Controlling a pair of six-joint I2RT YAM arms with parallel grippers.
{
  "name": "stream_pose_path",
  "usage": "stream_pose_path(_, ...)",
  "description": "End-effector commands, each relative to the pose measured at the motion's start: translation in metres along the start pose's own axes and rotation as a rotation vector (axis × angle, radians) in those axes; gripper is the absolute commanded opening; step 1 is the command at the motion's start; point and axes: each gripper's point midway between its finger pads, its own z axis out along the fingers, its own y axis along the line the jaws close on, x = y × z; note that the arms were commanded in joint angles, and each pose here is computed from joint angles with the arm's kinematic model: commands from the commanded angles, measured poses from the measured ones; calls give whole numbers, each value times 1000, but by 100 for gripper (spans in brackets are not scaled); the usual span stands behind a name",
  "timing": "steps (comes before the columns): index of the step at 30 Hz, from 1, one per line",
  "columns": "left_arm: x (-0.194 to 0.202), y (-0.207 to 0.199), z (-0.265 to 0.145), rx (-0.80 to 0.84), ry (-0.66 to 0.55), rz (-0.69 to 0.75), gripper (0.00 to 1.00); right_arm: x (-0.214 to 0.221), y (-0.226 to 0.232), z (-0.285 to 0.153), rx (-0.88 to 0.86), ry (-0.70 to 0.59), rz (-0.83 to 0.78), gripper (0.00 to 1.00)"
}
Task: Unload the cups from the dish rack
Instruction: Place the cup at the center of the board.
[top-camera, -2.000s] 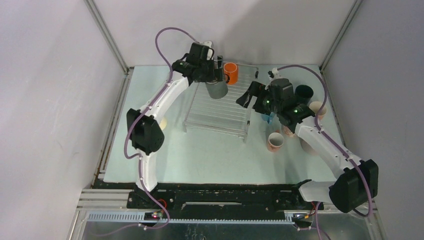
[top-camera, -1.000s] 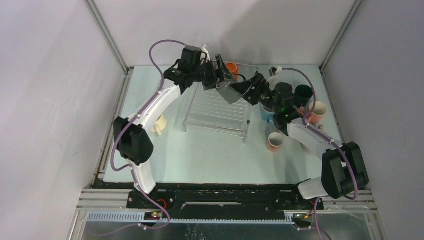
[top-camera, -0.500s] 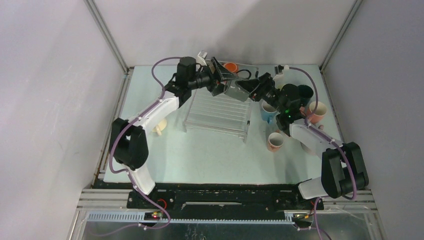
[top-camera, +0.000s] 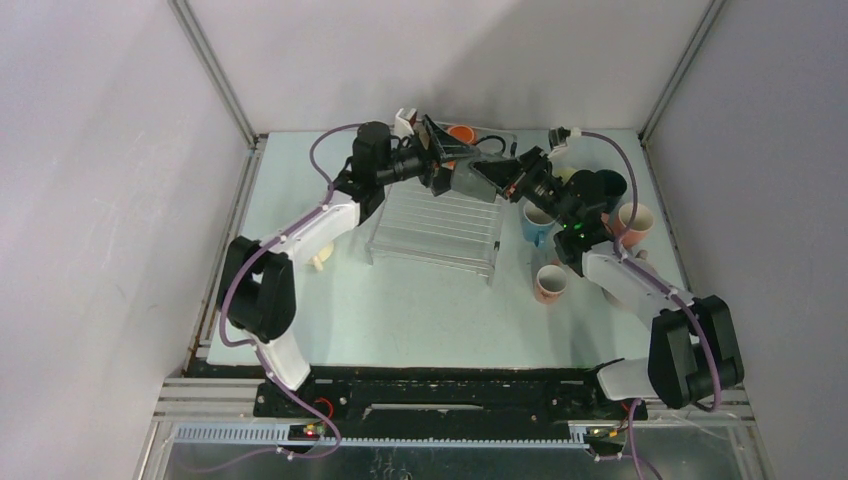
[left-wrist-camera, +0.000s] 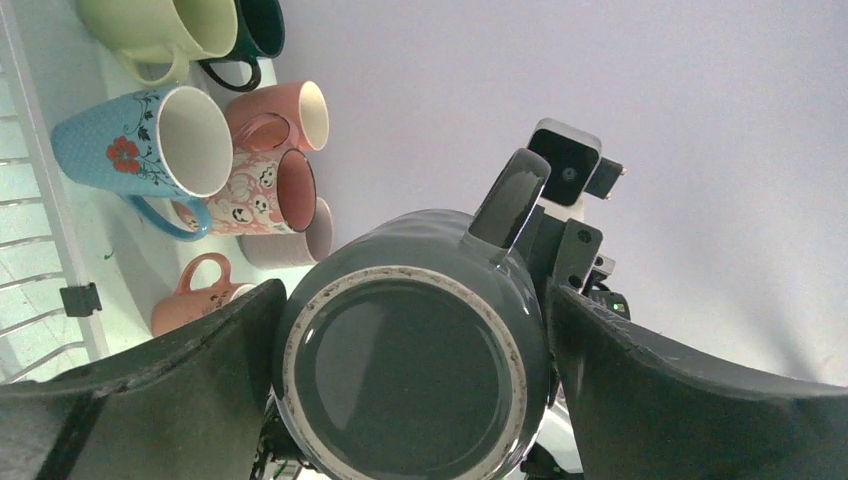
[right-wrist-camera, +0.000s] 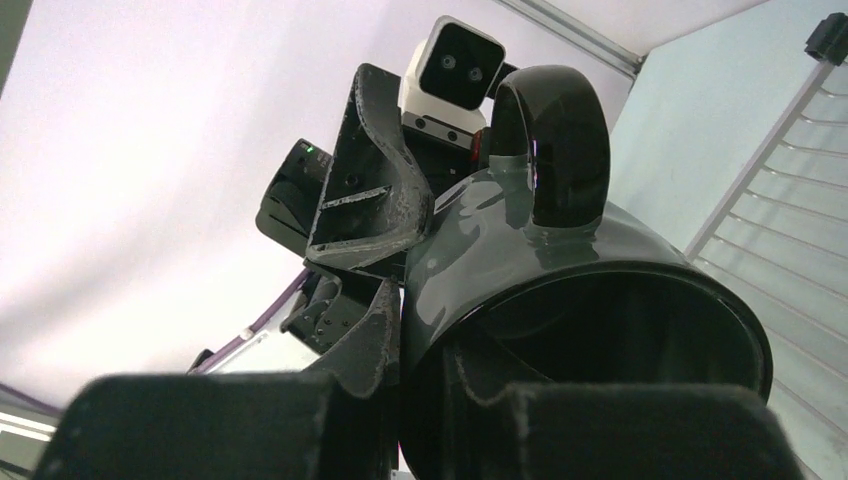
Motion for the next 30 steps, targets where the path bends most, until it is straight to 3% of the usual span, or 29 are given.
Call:
stream_pose_path(1,1,-44,-20,82,-33,135,100,-2,24,-8,-19,-6,-91,0)
stream_pose_path(13,-16,-42,-48,2,-100,254,100,-8,41,-30,81,-9,-172,0)
stream_pose_path(20,-15,-32,-74,-131,-136,361,100,18,14,-66,358,128,-252,0)
stream_pose_path(30,3,-23,-100,-291,-166,538,100,89,-38,-142,761,371,-374,0)
